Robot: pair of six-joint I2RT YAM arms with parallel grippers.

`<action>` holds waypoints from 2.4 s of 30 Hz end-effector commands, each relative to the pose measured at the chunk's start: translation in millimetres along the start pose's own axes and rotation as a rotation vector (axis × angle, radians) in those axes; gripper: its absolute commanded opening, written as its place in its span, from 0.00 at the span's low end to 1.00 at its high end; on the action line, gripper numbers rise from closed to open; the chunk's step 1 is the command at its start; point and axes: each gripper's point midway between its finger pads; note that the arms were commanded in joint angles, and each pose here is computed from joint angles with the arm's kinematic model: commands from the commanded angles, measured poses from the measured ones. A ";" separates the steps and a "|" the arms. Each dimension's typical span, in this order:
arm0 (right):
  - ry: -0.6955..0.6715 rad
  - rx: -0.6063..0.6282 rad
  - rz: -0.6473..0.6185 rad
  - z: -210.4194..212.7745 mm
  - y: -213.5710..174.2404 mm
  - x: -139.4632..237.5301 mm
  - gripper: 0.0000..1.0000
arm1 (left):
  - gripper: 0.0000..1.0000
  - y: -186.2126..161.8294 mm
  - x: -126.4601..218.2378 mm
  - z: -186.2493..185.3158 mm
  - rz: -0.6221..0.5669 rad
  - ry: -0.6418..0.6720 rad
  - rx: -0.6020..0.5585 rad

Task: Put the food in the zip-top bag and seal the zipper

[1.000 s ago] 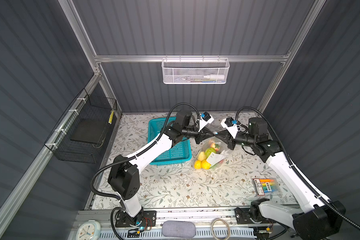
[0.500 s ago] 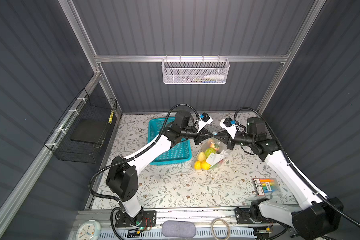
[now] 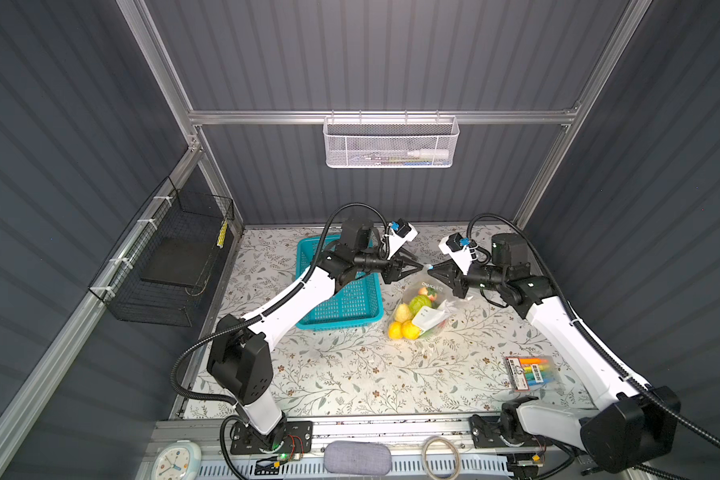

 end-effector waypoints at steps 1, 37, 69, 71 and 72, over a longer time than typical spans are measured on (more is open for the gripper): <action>0.023 -0.003 -0.027 3.1 12.2 1.7 0.00 | 0.42 32.3 19.6 -3.0 -0.074 0.030 -0.061; 0.057 -0.008 -0.060 8.0 26.5 2.4 0.00 | 0.27 16.4 -17.3 -19.2 -0.037 -0.252 0.057; -0.052 0.004 -0.010 -3.3 18.4 10.9 0.00 | 0.00 49.7 0.0 -14.6 -0.108 -0.139 -0.009; -0.062 0.016 -0.012 -3.7 24.0 14.1 0.00 | 0.00 56.7 3.8 -16.5 -0.125 -0.134 -0.022; -0.071 0.028 -0.017 -4.6 28.7 16.0 0.00 | 0.00 60.4 5.9 -17.3 -0.135 -0.133 -0.027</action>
Point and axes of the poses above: each gripper's point midway between its finger pads, its own x axis back along the fingers, its own z axis along the line the jaws close on, y = z × x, and after that the axes turned 4 degrees about -x, right-handed
